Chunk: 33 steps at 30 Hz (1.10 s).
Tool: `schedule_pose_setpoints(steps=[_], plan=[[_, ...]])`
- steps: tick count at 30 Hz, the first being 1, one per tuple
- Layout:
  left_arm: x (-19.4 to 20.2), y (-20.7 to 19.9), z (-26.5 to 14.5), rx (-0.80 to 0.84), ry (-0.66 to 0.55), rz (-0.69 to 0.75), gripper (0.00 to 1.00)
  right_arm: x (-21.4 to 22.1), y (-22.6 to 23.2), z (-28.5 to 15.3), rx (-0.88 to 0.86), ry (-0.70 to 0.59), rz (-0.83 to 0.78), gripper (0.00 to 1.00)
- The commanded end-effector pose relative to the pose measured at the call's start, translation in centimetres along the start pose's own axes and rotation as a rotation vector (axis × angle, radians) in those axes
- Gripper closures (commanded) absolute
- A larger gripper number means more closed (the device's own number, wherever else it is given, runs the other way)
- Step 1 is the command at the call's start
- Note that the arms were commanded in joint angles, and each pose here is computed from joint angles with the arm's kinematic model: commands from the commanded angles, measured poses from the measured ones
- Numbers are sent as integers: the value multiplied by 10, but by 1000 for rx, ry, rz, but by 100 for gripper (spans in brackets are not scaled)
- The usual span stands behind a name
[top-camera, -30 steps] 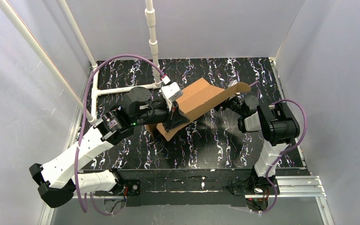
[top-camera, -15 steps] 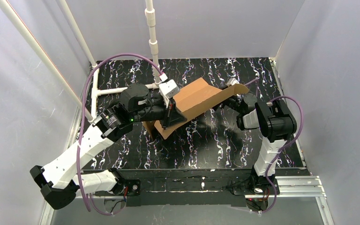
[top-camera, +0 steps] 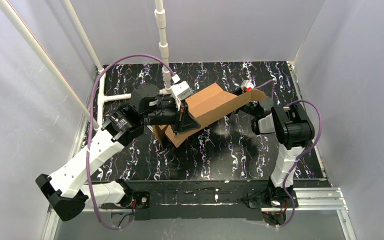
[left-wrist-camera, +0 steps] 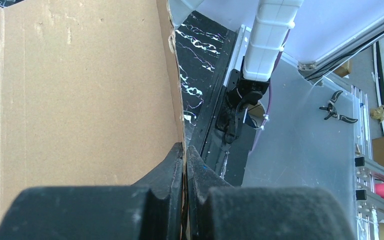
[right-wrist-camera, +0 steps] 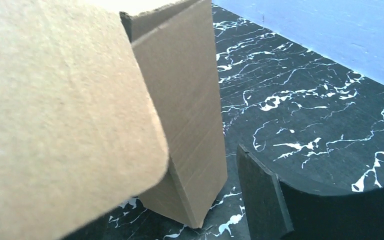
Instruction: Fold the paper box
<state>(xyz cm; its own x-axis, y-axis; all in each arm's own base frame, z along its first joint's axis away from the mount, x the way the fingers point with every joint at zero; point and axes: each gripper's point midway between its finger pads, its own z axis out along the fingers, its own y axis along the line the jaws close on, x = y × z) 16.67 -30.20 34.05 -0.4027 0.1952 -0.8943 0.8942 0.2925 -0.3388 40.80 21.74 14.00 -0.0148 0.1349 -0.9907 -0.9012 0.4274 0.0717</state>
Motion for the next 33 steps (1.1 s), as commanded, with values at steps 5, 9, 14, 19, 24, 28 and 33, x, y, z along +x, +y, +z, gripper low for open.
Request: schedule_pose_setpoints(steps=[5, 9, 14, 19, 24, 28, 33], plan=[[-17, -22, -8, 95, -38, 24, 100, -61, 16, 8, -109, -170, -210, 14], [-18, -24, -8, 105, -43, 20, 100, -57, 11, 9, -87, -155, -181, 18], [-18, -25, -5, 122, -45, 8, 100, -56, 6, 9, -58, -147, -158, 20], [-17, -25, -3, 127, -50, 0, 100, -60, 7, 10, -61, -155, -136, 20], [-17, -23, -3, 114, -53, -1, 100, -63, 12, 9, -79, -165, -131, 18], [-17, -19, -5, 84, -60, 0, 100, -67, 16, 7, -99, -173, -133, 14], [-15, -16, -6, 63, -63, -5, 100, -74, 15, 4, -95, -190, -136, 13]])
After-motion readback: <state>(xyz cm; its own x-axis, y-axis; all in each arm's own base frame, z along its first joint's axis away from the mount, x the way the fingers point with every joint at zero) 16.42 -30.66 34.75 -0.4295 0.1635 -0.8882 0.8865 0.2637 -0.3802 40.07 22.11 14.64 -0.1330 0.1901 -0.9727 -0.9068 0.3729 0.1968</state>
